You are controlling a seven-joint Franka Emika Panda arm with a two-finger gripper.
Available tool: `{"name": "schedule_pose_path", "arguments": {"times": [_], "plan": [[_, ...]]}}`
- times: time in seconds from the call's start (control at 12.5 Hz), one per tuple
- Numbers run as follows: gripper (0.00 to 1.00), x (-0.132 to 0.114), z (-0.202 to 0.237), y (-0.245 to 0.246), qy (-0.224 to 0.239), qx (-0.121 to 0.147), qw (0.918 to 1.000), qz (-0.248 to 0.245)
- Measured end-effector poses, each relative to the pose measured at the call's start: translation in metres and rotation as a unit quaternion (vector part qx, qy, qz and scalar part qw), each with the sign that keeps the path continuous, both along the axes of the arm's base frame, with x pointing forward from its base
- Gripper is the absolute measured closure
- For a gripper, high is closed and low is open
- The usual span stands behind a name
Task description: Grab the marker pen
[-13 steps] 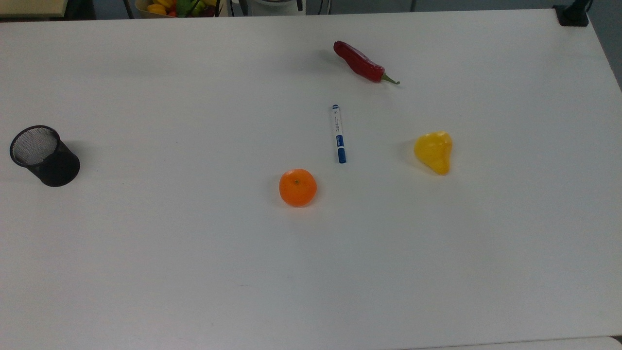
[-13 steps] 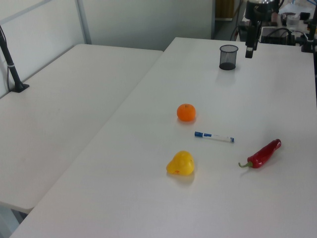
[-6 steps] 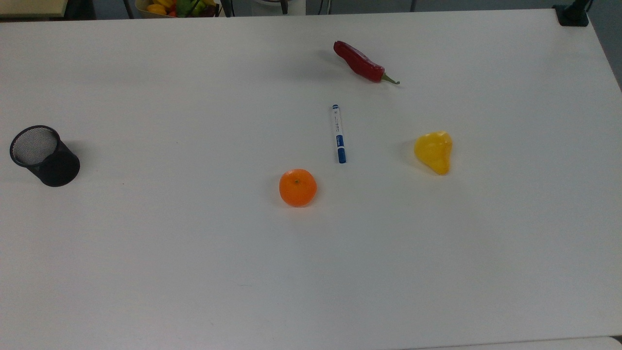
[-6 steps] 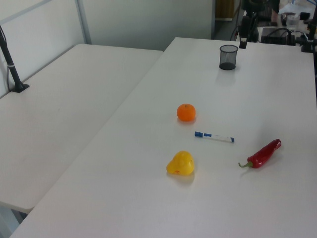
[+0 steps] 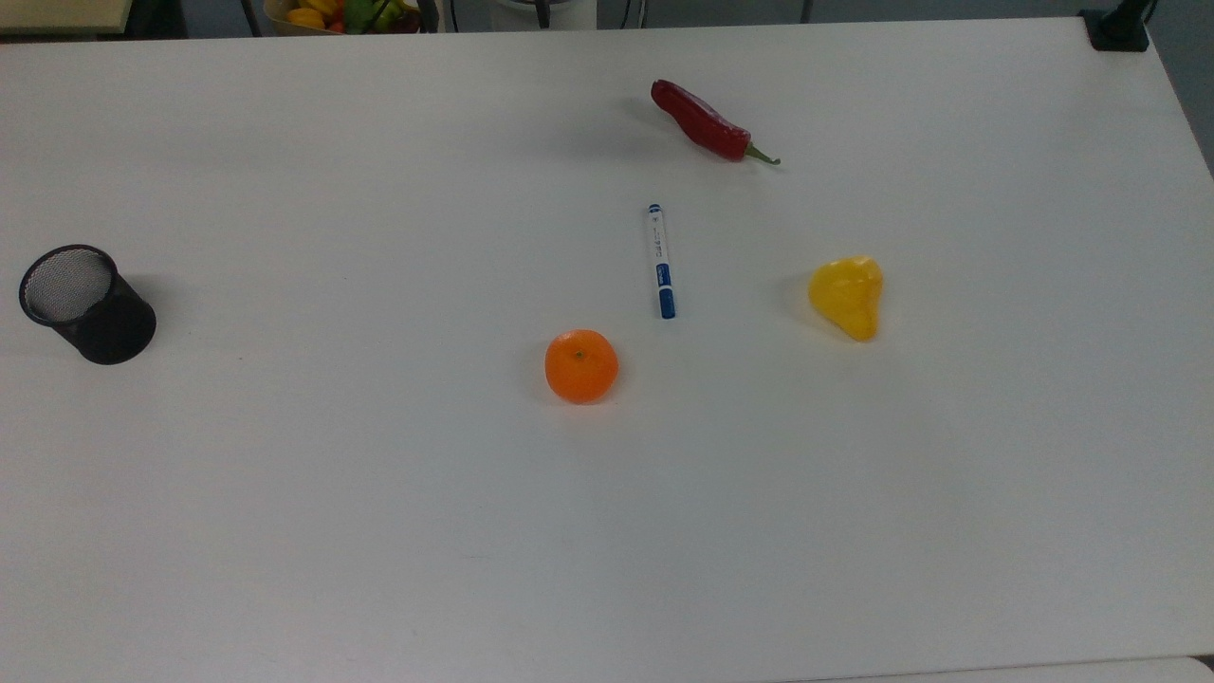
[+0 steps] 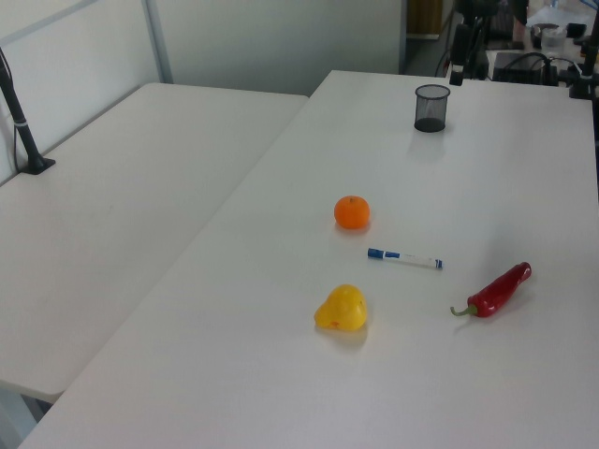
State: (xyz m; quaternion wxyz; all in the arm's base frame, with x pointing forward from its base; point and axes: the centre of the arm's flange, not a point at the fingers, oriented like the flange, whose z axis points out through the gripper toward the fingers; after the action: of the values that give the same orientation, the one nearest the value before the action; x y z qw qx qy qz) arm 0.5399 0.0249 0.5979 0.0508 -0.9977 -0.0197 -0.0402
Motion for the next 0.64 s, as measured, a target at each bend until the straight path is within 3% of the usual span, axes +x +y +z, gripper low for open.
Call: {"name": "schedule_pose_path", "arguments": {"times": [0.64], "plan": [[0.0,-0.001,-0.001,0.021,0.001,-0.003,0.9998,0.021]]}}
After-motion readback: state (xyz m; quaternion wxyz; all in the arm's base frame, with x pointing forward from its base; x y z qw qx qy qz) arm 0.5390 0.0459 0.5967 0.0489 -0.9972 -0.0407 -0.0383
